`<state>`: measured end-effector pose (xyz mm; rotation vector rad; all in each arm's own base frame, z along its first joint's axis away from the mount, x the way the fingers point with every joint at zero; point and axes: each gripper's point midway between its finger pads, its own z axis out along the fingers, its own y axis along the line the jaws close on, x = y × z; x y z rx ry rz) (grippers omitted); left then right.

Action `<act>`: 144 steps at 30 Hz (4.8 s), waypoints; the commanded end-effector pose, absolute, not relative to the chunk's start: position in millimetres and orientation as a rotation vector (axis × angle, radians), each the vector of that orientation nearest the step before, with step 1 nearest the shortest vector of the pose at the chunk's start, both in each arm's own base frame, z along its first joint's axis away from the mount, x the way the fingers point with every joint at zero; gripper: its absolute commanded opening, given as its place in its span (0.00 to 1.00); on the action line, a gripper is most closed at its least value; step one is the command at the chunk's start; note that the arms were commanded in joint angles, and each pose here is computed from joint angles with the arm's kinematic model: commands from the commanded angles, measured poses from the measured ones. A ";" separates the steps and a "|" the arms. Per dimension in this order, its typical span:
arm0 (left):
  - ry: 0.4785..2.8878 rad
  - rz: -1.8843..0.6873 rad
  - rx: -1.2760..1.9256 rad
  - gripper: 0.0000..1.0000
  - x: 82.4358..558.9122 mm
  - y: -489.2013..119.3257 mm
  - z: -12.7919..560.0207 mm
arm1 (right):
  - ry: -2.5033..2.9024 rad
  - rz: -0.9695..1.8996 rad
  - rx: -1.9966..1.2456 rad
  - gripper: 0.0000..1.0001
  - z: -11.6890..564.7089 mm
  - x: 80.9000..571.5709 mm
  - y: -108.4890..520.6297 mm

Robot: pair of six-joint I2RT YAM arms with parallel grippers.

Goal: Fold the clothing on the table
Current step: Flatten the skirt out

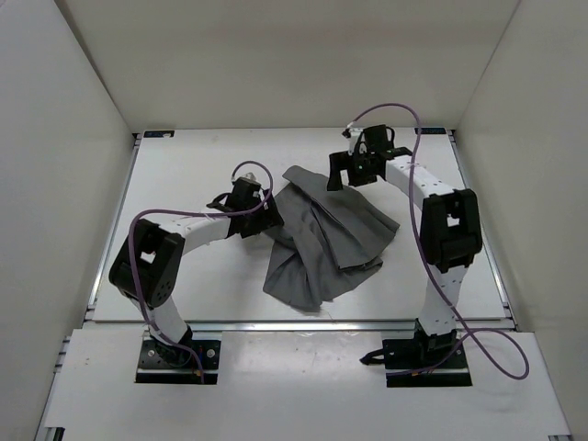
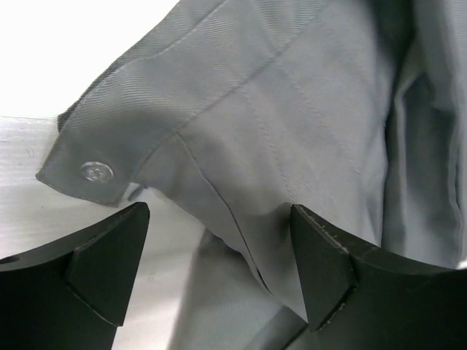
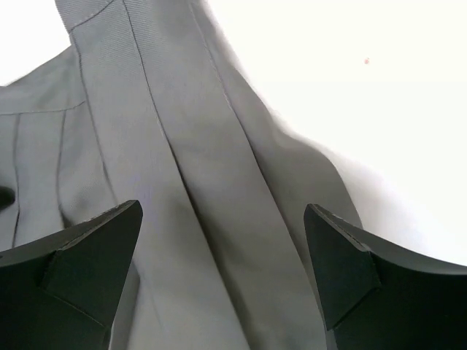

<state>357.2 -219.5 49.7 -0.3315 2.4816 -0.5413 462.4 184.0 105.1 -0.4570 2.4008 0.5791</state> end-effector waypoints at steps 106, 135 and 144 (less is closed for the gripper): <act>2.551 -0.483 -0.436 0.82 405.9 -108.8 22.5 | 2.056 0.689 -0.700 0.88 86.1 580.8 309.1; 2.460 -0.433 -0.376 0.00 447.2 -116.7 65.2 | 2.014 0.690 -0.360 0.00 194.7 609.4 199.0; 2.405 -0.424 -0.144 0.00 440.9 -122.0 110.7 | 2.149 0.578 -0.336 0.00 208.9 515.0 167.4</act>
